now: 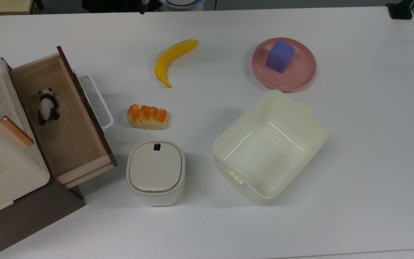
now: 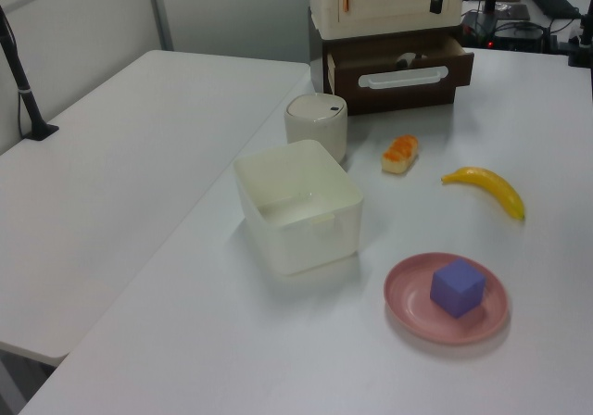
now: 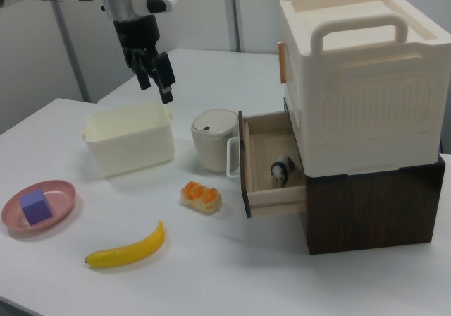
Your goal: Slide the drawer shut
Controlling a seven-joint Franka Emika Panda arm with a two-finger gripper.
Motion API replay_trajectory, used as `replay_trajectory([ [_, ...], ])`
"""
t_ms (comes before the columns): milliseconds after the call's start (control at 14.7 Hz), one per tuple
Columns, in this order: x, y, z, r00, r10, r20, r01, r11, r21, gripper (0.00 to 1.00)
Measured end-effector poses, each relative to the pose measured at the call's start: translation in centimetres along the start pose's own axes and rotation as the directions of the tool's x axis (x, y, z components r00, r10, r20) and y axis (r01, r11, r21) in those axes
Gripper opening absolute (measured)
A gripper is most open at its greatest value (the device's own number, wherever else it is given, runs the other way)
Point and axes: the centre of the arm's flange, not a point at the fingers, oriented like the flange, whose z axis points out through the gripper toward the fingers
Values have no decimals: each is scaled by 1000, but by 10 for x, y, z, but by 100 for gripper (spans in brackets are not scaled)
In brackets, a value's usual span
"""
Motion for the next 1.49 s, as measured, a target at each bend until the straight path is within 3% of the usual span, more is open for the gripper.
replay_trajectory([
  [814,4,-3,12,999,-31,19,31,1000,-6,96],
  [1357,-3,-1,21,973,-207,98,209,978,-11,10],
  [1425,-3,0,23,968,-222,113,225,974,-13,1],
  [1493,-3,0,26,964,-235,122,239,971,-18,1],
])
